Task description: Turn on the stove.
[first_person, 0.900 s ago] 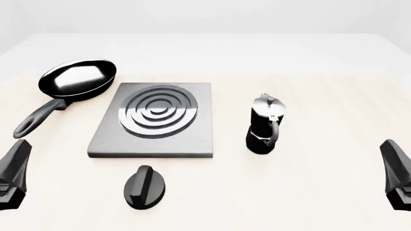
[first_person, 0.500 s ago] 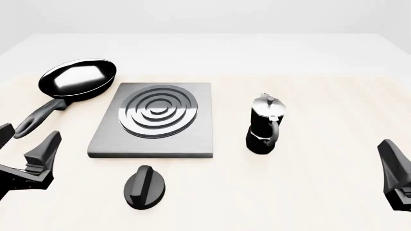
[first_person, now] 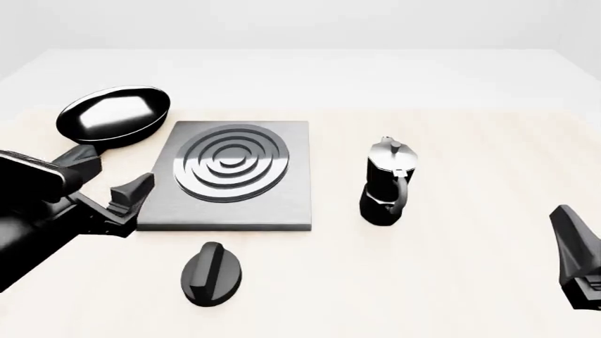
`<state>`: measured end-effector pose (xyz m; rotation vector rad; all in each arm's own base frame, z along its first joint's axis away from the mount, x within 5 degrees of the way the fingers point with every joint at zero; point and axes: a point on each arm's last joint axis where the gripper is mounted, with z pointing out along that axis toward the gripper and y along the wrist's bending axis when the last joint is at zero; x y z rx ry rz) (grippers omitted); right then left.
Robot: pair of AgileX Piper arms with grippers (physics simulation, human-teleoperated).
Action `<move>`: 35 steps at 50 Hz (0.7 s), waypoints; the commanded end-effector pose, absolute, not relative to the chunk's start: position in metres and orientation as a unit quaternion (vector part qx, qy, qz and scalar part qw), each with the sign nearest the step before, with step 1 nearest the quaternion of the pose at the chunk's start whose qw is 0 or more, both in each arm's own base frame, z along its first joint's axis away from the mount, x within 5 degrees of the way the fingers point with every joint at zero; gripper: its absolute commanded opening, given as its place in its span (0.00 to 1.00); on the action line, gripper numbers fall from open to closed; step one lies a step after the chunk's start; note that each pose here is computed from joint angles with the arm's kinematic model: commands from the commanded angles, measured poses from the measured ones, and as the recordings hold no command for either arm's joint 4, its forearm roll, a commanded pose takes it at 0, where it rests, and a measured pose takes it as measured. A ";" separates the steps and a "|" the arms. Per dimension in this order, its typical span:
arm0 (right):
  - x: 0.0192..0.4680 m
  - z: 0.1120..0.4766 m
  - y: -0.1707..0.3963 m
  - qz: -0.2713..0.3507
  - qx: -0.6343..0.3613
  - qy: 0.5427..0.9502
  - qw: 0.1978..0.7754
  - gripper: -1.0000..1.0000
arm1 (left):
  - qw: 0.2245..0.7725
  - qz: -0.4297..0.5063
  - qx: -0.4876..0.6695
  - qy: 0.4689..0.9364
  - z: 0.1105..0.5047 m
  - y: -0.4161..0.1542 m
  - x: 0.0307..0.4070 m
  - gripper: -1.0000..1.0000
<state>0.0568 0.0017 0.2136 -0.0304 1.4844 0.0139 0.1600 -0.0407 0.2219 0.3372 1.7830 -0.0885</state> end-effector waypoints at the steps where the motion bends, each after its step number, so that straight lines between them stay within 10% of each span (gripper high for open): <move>1: 0.057 0.213 0.002 0.005 -0.016 0.676 0.737 1.00 | 0.591 -0.067 0.165 0.787 0.227 -0.058 0.174 1.00; 35: 0.060 0.213 0.002 0.007 -0.020 0.681 0.732 1.00 | 0.482 -0.154 0.145 0.850 0.218 -0.086 0.167 1.00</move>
